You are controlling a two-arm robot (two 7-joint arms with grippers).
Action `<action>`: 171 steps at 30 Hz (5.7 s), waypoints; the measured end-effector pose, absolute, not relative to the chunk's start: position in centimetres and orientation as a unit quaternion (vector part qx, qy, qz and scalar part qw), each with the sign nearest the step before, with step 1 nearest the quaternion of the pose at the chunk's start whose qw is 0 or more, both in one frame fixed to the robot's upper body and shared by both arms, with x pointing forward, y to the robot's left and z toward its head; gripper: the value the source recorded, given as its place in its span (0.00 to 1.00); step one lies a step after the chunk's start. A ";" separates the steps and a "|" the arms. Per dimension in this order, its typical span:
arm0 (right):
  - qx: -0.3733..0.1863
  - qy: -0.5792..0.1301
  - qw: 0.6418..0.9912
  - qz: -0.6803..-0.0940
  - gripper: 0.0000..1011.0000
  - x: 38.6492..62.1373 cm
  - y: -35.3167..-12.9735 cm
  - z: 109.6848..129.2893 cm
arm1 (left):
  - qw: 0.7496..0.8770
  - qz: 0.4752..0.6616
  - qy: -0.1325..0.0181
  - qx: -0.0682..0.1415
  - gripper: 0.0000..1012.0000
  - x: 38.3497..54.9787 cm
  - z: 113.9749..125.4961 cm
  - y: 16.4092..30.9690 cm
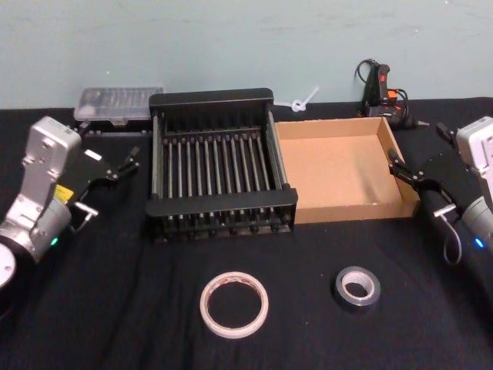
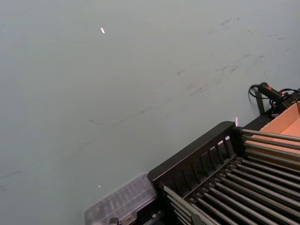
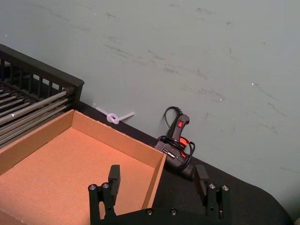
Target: Pick up the white tape and place it into the black box , Pick up the silver tape and place it into the brown box.
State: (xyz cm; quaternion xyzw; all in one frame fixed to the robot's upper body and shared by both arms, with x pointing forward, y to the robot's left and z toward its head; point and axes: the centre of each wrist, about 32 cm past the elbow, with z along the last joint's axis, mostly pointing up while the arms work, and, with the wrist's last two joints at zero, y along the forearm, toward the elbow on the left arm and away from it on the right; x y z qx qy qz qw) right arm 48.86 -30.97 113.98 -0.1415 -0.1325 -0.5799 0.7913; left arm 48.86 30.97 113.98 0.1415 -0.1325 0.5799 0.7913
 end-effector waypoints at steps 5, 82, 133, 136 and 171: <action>-0.141 -0.133 0.791 -0.580 0.99 48.9 -31.0 114.0 | 0.791 0.580 -0.132 0.141 0.99 48.9 114.0 31.0; -0.131 -0.129 0.796 -0.577 0.99 48.7 -30.9 114.2 | 0.791 0.580 -0.132 0.141 0.99 48.9 114.0 31.0; -0.164 0.030 0.863 -0.477 0.99 39.8 -29.1 116.2 | 0.791 0.580 -0.132 0.141 0.99 48.9 114.0 31.0; -0.172 0.042 0.864 -0.471 0.99 39.7 -29.1 116.1 | 0.791 0.580 -0.132 0.141 0.99 48.9 114.0 31.0; -0.253 0.102 0.858 -0.435 0.99 40.4 -29.1 116.0 | 0.791 0.580 -0.132 0.141 0.99 48.9 114.0 31.0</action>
